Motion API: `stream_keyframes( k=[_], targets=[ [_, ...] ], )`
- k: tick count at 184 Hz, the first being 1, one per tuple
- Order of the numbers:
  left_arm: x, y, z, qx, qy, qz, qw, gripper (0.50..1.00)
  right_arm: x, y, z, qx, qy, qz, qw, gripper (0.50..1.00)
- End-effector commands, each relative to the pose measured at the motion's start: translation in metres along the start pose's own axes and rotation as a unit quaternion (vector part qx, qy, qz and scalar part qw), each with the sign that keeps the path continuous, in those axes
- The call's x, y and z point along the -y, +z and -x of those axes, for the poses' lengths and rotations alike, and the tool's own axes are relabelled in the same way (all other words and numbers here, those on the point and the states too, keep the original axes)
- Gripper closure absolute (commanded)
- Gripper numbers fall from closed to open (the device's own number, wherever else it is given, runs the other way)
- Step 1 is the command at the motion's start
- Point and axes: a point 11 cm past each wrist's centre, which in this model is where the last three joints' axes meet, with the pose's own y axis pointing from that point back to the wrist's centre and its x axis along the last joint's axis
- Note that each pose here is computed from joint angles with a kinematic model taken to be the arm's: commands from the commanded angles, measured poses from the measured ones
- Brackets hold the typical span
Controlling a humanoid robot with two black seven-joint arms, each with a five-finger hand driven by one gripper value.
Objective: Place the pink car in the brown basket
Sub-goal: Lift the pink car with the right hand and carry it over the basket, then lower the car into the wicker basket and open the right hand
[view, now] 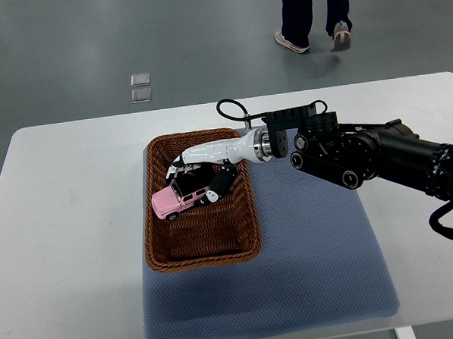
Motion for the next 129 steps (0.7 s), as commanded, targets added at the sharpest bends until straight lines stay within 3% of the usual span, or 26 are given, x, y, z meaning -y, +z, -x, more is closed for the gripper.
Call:
stream_keyframes(
  k=[1, 81, 100, 118, 129],
  targets=[
    [0.0, -0.0001, 0.0, 0.0, 0.0, 0.0, 1.0, 0.5, -0.0022, 0.0129, 0.0014, 0.0, 0.002, 0.025, 1.0, 1.0],
    [0.0, -0.0001, 0.0, 0.0, 0.0, 0.0, 1.0, 0.5, -0.0034, 0.0162, 0.0038, 0.008, -0.004, 0.029, 1.0, 1.0],
    [0.0, -0.0001, 0.0, 0.0, 0.0, 0.0, 1.0, 0.5, -0.0034, 0.0148, 0.001, 0.013, 0.002, 0.026, 1.0, 0.748],
    [0.0, -0.0001, 0.0, 0.0, 0.0, 0.0, 1.0, 0.5, -0.0031, 0.0126, -0.0007, 0.02, 0.008, 0.019, 1.0, 0.626],
    [0.0, -0.0001, 0.0, 0.0, 0.0, 0.0, 1.0, 0.5, -0.0031, 0.0124, -0.001, 0.023, 0.01, 0.018, 1.0, 0.595]
  ],
)
